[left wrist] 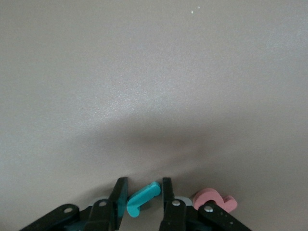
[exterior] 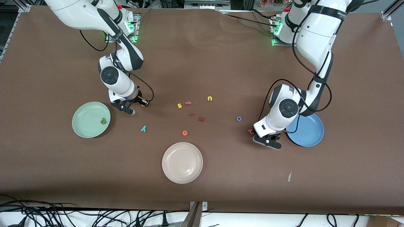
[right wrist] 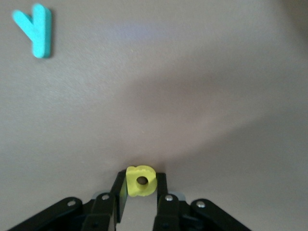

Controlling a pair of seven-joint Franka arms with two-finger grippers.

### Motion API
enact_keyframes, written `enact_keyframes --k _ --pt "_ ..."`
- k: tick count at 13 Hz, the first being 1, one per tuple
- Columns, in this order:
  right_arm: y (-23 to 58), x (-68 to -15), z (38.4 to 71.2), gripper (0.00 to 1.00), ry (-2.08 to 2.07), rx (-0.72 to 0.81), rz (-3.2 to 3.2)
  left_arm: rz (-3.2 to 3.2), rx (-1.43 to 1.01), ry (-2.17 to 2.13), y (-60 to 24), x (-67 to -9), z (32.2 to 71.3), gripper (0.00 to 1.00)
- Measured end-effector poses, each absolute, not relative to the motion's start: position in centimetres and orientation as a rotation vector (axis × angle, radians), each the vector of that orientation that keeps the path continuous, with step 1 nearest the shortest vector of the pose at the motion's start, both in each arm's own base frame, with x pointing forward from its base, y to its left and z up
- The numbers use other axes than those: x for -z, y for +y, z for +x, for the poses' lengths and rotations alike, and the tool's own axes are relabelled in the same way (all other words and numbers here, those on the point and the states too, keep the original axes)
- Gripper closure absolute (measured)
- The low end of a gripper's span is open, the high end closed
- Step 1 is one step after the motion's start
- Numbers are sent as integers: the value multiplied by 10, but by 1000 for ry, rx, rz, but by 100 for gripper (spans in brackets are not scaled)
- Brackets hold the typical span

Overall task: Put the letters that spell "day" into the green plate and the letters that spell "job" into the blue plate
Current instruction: 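Drop the yellow d on the green plate while the left gripper drops cyan piece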

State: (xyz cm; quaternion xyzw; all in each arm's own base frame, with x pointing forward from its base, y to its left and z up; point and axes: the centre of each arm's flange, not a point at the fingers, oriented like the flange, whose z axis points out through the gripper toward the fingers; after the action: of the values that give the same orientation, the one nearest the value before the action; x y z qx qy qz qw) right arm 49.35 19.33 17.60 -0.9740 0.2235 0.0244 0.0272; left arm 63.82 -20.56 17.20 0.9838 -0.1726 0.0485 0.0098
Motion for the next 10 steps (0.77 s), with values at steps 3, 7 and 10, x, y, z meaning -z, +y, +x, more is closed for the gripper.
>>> enact_keyframes --k 3,7,10 --pt "193 -176 494 71 692 -75 -3008 3071 -153 -541 -206 -173 638 76" --pt "191 -193 516 71 707 -182 -3073 3070 -154 -545 -206 -173 639 89" --pt "177 -228 553 71 651 -231 -3146 3070 -154 -545 -206 -173 639 89"
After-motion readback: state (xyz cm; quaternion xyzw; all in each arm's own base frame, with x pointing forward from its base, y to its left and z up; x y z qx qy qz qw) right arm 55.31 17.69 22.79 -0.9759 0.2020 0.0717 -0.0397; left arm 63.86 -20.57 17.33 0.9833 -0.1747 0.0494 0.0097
